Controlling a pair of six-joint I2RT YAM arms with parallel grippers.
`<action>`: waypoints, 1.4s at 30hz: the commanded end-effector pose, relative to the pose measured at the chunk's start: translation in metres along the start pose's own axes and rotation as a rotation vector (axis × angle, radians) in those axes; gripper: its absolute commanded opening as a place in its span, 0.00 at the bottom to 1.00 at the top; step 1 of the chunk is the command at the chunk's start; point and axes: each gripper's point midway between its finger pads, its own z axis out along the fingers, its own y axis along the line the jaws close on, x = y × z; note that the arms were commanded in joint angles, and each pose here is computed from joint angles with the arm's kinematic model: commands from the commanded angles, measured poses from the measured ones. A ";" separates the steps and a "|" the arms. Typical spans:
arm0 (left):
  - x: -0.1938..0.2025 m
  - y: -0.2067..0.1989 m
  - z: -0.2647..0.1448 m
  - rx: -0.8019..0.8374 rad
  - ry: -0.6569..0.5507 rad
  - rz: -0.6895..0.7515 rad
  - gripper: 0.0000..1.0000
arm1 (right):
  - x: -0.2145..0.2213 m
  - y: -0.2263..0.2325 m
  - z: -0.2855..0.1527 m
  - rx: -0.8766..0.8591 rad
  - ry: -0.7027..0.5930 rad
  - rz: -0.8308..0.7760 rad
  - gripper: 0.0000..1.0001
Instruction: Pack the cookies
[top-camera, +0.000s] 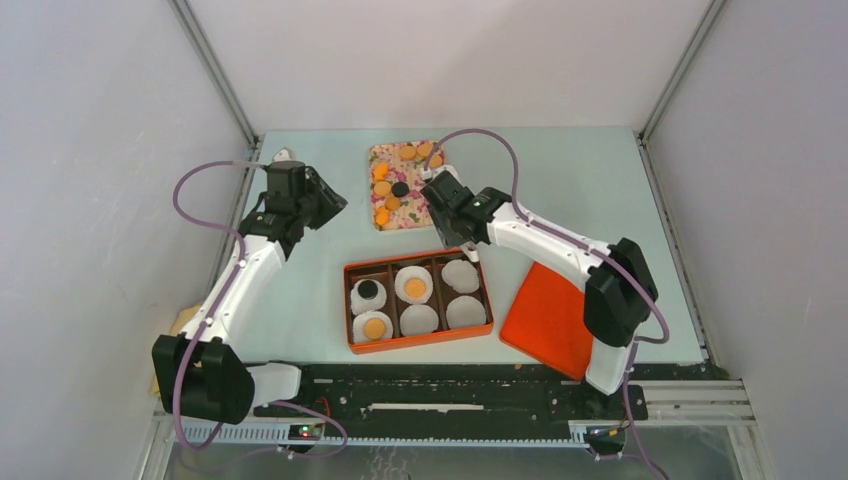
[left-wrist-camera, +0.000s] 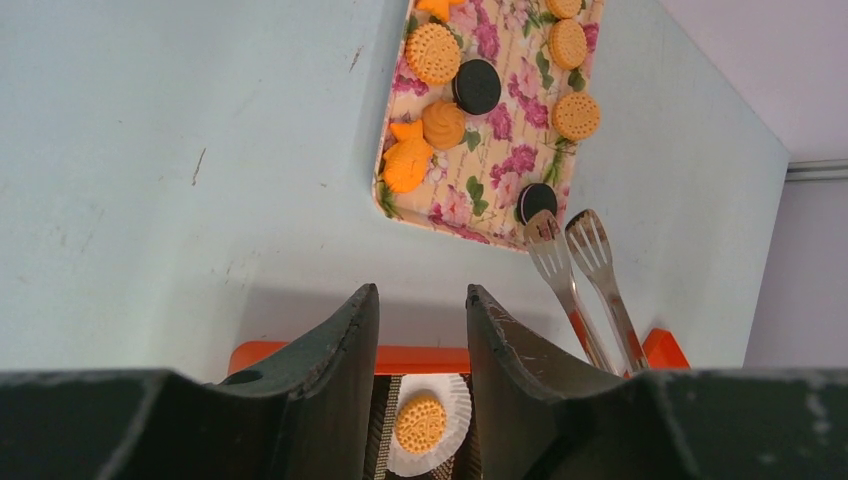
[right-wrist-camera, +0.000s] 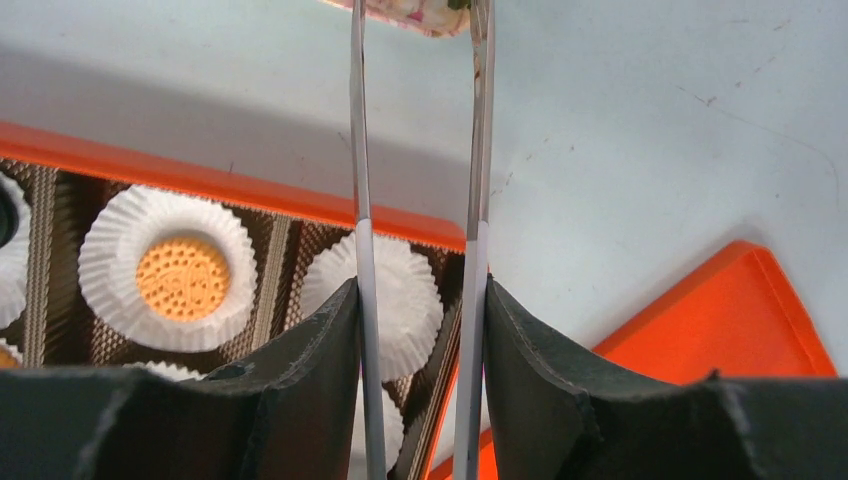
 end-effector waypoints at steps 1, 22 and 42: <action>-0.004 -0.003 -0.001 0.013 -0.024 0.027 0.43 | -0.050 -0.007 0.002 -0.030 -0.126 0.051 0.51; -0.003 -0.001 0.003 -0.001 -0.017 0.020 0.43 | -0.014 -0.009 0.053 -0.057 0.006 0.076 0.51; -0.002 -0.006 -0.003 0.031 -0.015 0.009 0.43 | 0.002 -0.014 0.049 -0.016 0.081 0.093 0.49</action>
